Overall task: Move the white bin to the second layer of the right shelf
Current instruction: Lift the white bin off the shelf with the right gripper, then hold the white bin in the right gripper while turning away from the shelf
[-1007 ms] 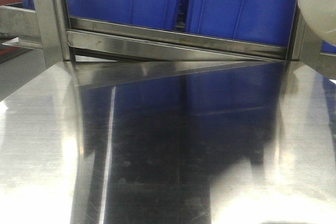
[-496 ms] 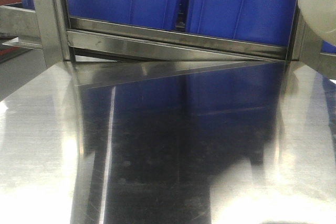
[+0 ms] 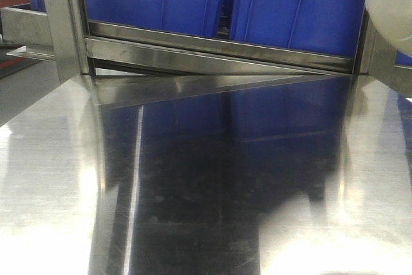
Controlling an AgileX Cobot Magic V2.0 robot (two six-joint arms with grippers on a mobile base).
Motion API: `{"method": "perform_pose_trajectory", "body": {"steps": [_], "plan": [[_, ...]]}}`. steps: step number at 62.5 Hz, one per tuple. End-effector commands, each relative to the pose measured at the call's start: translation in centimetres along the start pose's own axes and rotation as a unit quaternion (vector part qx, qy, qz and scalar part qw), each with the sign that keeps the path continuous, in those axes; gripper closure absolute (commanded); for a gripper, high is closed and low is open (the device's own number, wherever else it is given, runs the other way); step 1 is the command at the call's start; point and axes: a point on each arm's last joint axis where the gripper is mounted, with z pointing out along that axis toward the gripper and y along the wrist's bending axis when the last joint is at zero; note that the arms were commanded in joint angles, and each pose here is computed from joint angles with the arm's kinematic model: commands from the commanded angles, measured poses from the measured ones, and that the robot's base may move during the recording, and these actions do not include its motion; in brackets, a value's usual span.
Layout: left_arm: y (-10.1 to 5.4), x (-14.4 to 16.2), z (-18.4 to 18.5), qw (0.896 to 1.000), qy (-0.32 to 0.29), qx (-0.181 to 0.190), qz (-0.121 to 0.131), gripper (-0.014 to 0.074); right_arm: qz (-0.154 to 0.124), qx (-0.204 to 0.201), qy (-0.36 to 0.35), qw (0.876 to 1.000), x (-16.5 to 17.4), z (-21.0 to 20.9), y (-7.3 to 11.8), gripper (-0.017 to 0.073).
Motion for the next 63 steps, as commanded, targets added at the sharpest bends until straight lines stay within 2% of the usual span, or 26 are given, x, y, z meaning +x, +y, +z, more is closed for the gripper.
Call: {"method": "perform_pose_trajectory", "body": {"steps": [1,63], "plan": [[0.03,0.27,-0.05,0.999,-0.033,-0.002,-0.006,0.0509,0.002,-0.009,-0.071,0.997,-1.93,-0.52,0.29,0.0503],[0.03,0.27,-0.05,0.999,-0.033,-0.002,-0.006,0.0509,0.002,-0.009,-0.071,0.997,-1.93,-0.52,0.29,0.0503]]}}
